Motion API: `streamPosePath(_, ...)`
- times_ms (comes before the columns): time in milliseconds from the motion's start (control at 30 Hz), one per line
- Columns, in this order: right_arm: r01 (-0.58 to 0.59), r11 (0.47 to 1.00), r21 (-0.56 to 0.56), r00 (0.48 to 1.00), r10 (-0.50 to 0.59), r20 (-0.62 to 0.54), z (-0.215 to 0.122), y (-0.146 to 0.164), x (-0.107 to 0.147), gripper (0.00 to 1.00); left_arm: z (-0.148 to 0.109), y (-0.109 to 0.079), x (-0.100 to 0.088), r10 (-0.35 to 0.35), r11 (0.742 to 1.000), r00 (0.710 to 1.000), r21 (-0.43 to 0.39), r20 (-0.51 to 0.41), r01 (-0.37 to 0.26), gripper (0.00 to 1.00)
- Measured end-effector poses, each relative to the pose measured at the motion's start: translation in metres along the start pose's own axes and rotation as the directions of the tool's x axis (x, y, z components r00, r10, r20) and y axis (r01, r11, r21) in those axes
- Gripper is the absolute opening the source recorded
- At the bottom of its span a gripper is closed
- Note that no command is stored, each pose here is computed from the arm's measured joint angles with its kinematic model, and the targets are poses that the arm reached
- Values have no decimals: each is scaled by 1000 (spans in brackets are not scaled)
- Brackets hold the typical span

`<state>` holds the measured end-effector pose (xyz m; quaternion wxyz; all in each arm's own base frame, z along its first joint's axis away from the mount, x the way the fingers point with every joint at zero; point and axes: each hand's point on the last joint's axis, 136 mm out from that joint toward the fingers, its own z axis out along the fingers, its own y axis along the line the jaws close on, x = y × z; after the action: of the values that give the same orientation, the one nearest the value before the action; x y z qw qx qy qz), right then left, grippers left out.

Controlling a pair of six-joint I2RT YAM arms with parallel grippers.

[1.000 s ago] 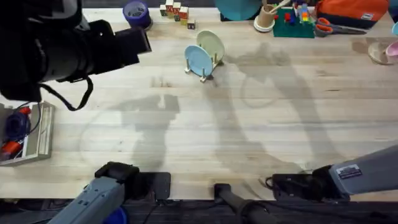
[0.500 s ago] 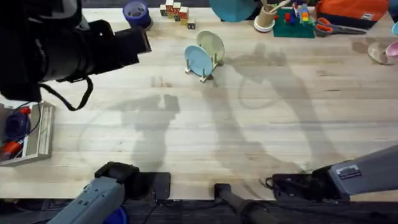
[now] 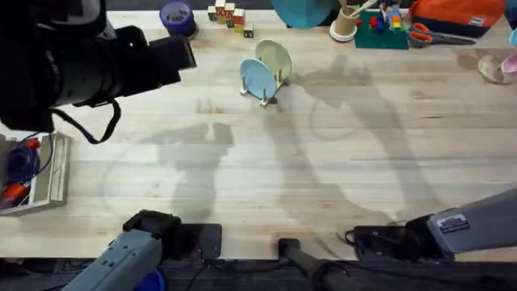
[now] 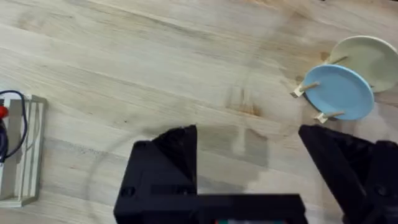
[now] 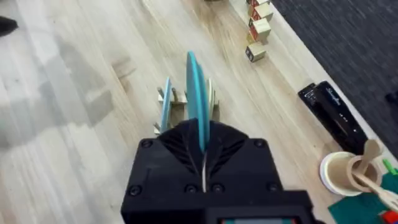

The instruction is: Pick up the plates from the table one by one and place each into a slot on the dish rack.

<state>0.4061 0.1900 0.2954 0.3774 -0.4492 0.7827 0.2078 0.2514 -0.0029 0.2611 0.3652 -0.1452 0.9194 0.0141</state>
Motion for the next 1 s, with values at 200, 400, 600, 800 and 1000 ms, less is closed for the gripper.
streamPosePath(200,-74,997,-1,997,74,0,0,1,0,32,0,0,0,0,1000,1000,0,0,0,993)
streamPosePath(400,-92,995,39,995,93,-41,8,5,1,32,0,0,0,0,1000,1000,0,0,0,993)
streamPosePath(600,-89,993,79,992,95,-78,18,14,-2,32,0,0,0,0,1000,1000,0,0,0,993)
streamPosePath(800,-131,982,135,984,146,-100,23,16,-2,32,0,0,0,0,1000,1000,0,0,0,993)
streamPosePath(1000,-126,980,155,986,140,-85,27,17,-9,32,0,0,0,0,1000,1000,0,0,0,994)
